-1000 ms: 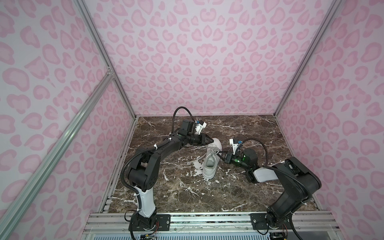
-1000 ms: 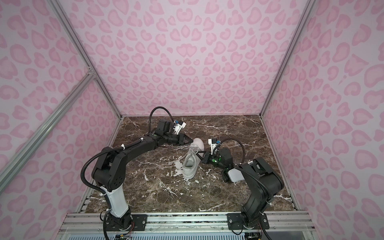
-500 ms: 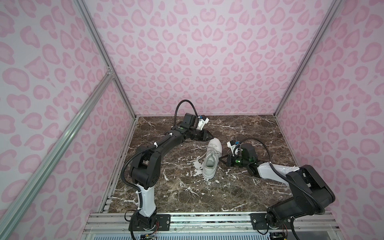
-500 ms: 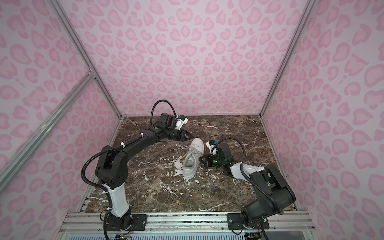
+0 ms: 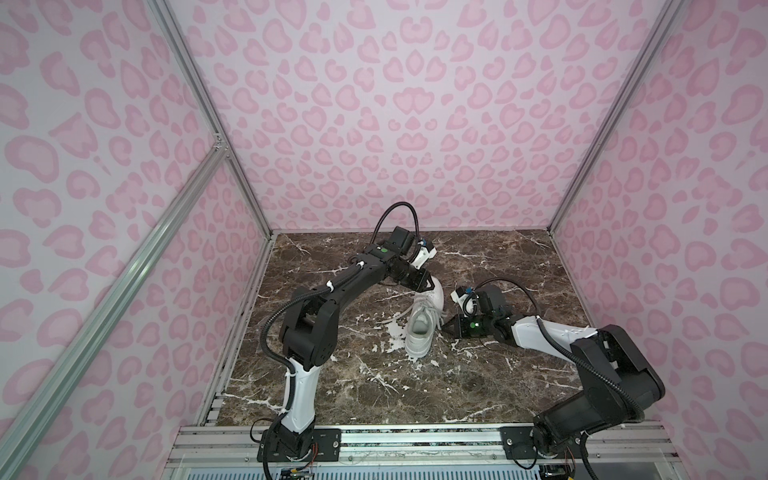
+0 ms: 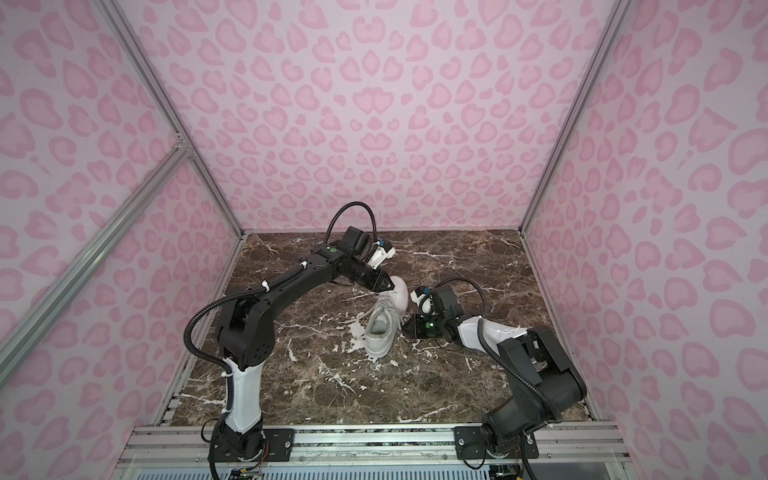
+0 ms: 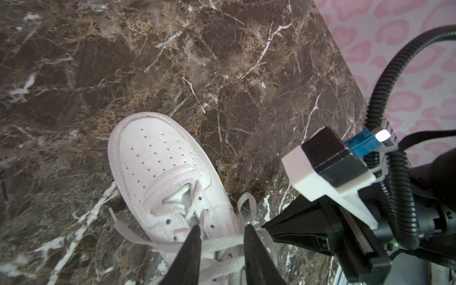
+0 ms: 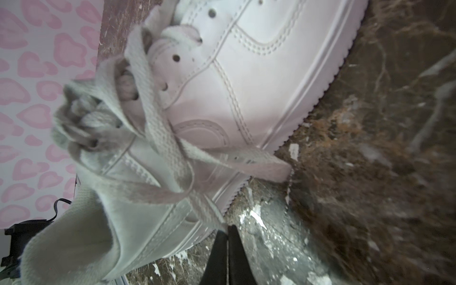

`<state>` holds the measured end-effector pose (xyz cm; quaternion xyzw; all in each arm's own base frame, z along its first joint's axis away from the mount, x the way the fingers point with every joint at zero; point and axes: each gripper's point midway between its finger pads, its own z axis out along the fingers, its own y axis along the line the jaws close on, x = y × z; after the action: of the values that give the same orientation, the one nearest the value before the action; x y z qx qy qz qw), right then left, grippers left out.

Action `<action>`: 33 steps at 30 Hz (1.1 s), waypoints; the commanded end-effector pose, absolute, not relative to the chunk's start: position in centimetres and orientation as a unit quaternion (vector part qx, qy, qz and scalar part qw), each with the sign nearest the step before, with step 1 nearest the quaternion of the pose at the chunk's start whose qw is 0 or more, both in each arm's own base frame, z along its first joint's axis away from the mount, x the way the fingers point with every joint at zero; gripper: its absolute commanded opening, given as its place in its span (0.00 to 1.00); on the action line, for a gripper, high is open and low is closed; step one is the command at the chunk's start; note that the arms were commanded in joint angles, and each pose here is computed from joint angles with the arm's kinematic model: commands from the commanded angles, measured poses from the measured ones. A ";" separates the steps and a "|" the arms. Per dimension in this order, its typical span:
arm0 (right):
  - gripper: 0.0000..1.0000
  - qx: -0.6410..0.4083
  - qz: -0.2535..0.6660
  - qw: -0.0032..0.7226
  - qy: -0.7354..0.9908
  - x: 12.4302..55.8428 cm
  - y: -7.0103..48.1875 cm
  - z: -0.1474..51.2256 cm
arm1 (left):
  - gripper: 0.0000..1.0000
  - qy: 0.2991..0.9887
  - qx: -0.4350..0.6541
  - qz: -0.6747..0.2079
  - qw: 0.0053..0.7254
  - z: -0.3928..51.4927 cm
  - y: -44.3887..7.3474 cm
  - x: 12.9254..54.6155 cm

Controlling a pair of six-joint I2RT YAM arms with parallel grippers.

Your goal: Tie the shoes

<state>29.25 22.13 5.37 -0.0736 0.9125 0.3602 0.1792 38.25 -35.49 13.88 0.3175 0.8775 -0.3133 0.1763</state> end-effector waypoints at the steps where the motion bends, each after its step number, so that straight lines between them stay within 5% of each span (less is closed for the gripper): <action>1: 0.00 -0.067 0.343 0.155 0.924 28.8 21.7 4.1 | 0.33 0.878 0.340 -0.292 0.165 13.2 -35.3 37.8; 4: 0.00 -0.064 0.346 0.149 0.924 28.9 21.9 3.8 | 0.33 0.876 0.350 -0.288 0.166 13.3 -35.6 37.8; 13: 0.28 -0.042 0.367 0.197 0.908 29.9 20.7 6.1 | 0.34 0.869 0.357 -0.298 0.166 14.0 -36.0 37.6; 33: 0.30 -0.041 0.387 0.215 0.896 33.5 19.9 5.5 | 0.35 0.854 0.375 -0.319 0.168 15.4 -36.6 37.4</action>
<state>32.97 18.97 4.74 -0.0274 0.9101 0.3610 0.2017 37.84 -36.62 15.16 0.3652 0.8593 -0.3125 0.1750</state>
